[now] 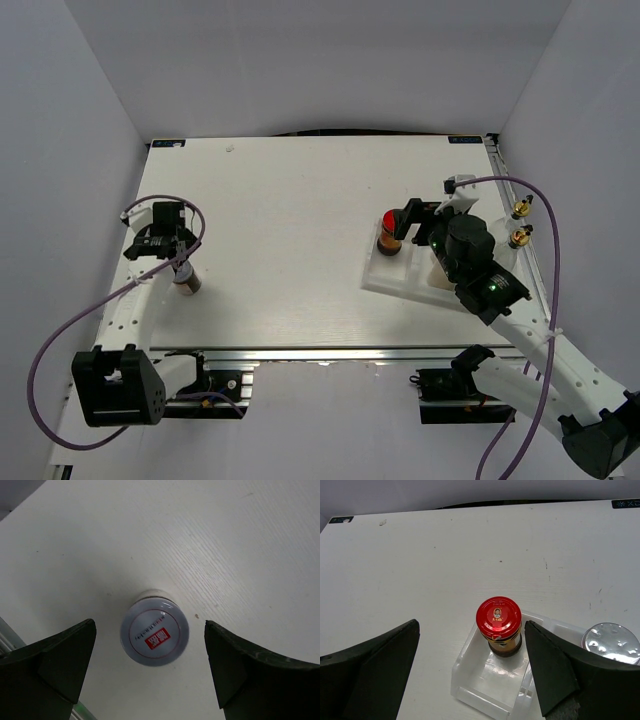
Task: Organize the condiment bottles
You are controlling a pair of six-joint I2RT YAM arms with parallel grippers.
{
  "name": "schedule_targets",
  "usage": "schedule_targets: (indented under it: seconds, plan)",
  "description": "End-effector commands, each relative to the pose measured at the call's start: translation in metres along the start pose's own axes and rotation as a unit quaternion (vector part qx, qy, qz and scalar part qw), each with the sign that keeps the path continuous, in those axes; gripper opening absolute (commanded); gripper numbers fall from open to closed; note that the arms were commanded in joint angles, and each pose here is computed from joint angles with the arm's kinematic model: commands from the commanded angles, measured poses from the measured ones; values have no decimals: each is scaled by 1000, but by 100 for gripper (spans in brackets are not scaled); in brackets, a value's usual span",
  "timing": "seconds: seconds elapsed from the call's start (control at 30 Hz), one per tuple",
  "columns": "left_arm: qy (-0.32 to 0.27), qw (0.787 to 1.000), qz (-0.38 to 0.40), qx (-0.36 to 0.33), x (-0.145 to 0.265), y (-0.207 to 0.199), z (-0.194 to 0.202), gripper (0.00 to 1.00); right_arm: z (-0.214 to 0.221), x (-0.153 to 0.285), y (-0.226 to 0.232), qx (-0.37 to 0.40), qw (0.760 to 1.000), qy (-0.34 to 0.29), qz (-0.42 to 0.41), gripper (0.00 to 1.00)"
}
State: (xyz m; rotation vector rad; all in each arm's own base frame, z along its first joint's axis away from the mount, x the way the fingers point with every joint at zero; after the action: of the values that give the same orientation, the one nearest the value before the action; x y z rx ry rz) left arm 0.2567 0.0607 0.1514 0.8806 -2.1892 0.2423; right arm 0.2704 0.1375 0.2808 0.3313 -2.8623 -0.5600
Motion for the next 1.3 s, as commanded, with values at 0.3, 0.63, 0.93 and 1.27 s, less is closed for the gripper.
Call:
schedule_targets:
  seconds: [0.3, 0.63, 0.93, 1.27]
  plan:
    - [48, 998, 21, 34, -36, -14, 28, 92, -2, 1, 0, 8, 1000, -16, -8, 90]
    - [21, 990, 135, 41, -5, -51, 5, 5, -8, 8, 1, -1, 1000, -25, -15, 89]
    - [-120, 890, 413, -151, 173, -200, -2, 0, -27, 28, -12, -35, 998, -47, 28, 89]
    - [-151, 741, 545, -361, 298, -313, 82, 0, -78, 77, -48, -65, 981, -94, 157, 90]
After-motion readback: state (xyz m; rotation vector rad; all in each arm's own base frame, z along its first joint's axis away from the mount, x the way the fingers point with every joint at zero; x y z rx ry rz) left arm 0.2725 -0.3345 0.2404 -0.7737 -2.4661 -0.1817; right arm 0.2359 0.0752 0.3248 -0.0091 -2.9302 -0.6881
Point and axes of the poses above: each gripper's point midway between its finger pads, its own x axis back along the fingers, its own y axis along the line the jaws close on, z = x × y, the point moved 2 cm from there along x, back along the fingers, and after that the axes turned 11 degrees about -x, right-handed, at the moved point
